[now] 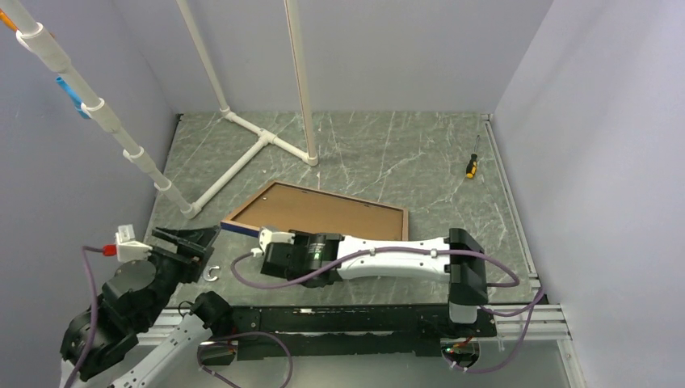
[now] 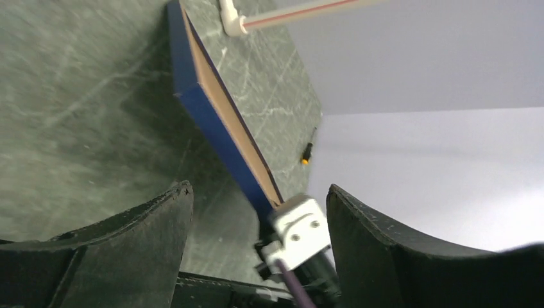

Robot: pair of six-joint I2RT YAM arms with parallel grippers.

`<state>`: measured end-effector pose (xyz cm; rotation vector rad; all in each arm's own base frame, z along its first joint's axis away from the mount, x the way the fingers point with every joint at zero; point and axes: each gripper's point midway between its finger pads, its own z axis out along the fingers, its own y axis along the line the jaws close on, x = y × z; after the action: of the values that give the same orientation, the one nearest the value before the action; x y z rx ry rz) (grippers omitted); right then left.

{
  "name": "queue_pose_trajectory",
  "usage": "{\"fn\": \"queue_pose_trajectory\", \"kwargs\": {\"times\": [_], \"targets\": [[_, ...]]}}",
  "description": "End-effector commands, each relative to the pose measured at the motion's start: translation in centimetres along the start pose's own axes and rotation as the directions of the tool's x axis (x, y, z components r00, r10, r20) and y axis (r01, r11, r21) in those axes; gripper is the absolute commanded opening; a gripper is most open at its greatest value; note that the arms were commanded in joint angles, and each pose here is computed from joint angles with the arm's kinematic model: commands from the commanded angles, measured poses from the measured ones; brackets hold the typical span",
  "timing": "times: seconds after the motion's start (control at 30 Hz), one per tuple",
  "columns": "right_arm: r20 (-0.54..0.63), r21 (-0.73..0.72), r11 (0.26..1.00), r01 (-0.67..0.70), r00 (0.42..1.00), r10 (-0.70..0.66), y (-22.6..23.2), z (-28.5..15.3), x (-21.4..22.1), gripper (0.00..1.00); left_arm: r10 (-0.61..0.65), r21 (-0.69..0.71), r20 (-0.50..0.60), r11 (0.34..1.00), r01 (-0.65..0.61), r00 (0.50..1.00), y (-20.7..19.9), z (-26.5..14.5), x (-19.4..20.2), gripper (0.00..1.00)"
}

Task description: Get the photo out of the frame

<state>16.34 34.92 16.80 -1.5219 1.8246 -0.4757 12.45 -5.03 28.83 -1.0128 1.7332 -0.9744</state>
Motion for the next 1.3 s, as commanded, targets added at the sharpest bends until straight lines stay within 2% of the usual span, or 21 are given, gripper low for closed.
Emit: {"fn": "queue_pose_trajectory", "kwargs": {"times": [0.0,0.33,0.57,0.7,0.83,1.07,1.27], "targets": [[0.158,-0.196,0.97,-0.143,0.972,0.175,-2.0,-3.6,-3.5,0.0,0.148,-0.096,0.103,0.986,-0.138,0.984,2.5,-1.3,-2.8,0.78],[0.162,-0.398,0.892,-0.216,0.94,0.3,-5.2,-4.2,-4.6,0.0,0.225,-0.144,0.133,0.968,-0.206,0.965,3.1,-2.9,-4.4,0.74],[0.208,-0.495,0.826,-0.268,0.887,0.413,-8.3,-6.3,-6.7,0.0,0.23,-0.128,0.12,0.968,-0.215,0.966,3.1,-2.8,-4.0,0.73],[0.176,-0.542,0.796,-0.268,0.89,0.42,-8.2,-6.6,-7.1,0.0,0.235,-0.118,0.119,0.968,-0.221,0.965,2.9,-2.9,-4.1,0.73],[0.173,-0.614,0.737,-0.28,0.864,0.472,-8.4,-7.4,-8.0,0.0,0.233,-0.119,0.124,0.969,-0.218,0.965,3.0,-3.2,-4.3,0.72],[0.085,-0.669,0.656,-0.35,0.84,0.536,-9.4,-4.7,-8.1,0.0,0.229,-0.103,0.122,0.971,-0.217,0.966,2.9,-3.1,-4.1,0.72],[0.034,-0.694,0.601,-0.398,0.815,0.579,-11.6,-0.5,-8.0,0.0,0.235,-0.101,0.108,0.969,-0.225,0.966,2.5,-2.6,-3.7,0.72]]}}
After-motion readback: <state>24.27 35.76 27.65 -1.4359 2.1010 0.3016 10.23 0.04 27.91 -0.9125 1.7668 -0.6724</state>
